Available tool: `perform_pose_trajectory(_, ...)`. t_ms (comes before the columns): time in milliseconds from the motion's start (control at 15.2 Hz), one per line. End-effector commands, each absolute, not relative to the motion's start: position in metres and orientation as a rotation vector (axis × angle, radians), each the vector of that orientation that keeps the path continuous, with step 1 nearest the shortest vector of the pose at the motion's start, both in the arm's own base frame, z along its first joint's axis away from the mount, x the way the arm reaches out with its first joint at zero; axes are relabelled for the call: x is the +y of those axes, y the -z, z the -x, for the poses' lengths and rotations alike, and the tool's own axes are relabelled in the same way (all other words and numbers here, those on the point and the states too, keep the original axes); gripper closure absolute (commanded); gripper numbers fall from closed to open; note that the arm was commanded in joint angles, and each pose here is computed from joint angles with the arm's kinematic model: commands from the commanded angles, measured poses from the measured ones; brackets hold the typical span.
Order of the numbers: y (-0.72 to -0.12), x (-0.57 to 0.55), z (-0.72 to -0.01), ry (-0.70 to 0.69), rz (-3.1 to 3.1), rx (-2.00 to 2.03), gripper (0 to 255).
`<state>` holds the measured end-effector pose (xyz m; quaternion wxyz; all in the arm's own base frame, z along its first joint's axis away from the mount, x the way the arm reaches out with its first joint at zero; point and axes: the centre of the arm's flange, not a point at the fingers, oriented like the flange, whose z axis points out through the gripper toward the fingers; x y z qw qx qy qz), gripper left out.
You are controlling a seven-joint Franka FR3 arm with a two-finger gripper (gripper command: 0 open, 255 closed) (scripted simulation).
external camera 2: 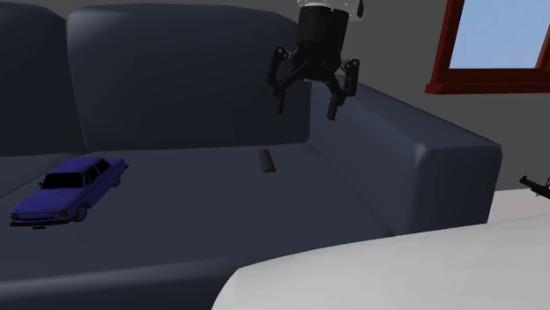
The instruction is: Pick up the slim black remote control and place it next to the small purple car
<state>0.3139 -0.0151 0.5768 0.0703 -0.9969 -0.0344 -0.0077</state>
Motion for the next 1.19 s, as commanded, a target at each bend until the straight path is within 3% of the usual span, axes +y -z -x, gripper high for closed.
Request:
perform_pose_trajectory(0, -0.577, -0.015, -0.314, 0.023, 2.999, -0.104, 0)
perform_pose_trajectory(1122, -0.477, 0.023, -0.513, 0.004, 3.035, -0.039, 0)
